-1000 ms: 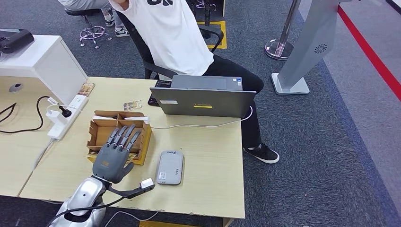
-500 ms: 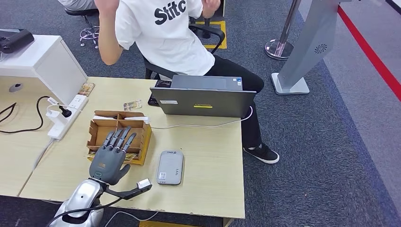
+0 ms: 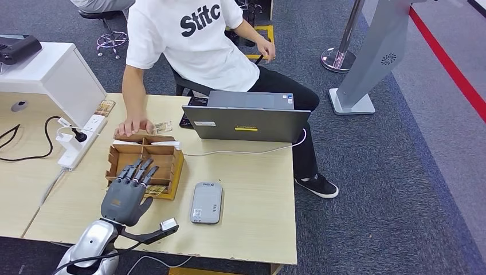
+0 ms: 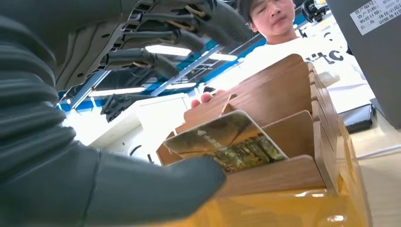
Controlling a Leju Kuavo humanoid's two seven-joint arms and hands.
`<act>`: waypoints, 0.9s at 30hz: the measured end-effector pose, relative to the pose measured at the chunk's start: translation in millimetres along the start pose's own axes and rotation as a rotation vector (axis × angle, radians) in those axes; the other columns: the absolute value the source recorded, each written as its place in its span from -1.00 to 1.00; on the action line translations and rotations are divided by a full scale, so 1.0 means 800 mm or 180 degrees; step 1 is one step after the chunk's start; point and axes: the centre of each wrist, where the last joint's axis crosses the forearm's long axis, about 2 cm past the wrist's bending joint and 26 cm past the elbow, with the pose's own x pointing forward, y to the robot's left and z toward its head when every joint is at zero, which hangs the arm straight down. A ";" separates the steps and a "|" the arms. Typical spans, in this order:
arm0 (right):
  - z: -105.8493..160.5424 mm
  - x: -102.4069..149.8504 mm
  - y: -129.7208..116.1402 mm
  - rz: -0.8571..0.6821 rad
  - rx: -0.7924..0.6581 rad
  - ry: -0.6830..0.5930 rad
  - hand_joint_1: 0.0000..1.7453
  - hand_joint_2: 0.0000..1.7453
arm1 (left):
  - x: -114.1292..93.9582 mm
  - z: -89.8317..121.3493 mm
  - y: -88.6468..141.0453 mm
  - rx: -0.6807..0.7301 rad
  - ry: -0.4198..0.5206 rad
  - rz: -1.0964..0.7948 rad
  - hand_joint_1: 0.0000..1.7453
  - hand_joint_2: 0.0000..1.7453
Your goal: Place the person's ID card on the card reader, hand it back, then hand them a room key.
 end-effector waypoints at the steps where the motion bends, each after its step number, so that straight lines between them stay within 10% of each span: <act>1: 0.000 0.000 0.000 -0.0001 0.0000 0.0000 -1.00 1.00 | 0.000 0.000 0.000 -0.0008 -0.0003 0.0002 1.00 1.00; 27: 0.000 0.000 0.001 0.0013 0.0050 0.0016 -1.00 1.00 | 0.007 -0.028 0.025 0.0430 0.0089 0.0046 1.00 1.00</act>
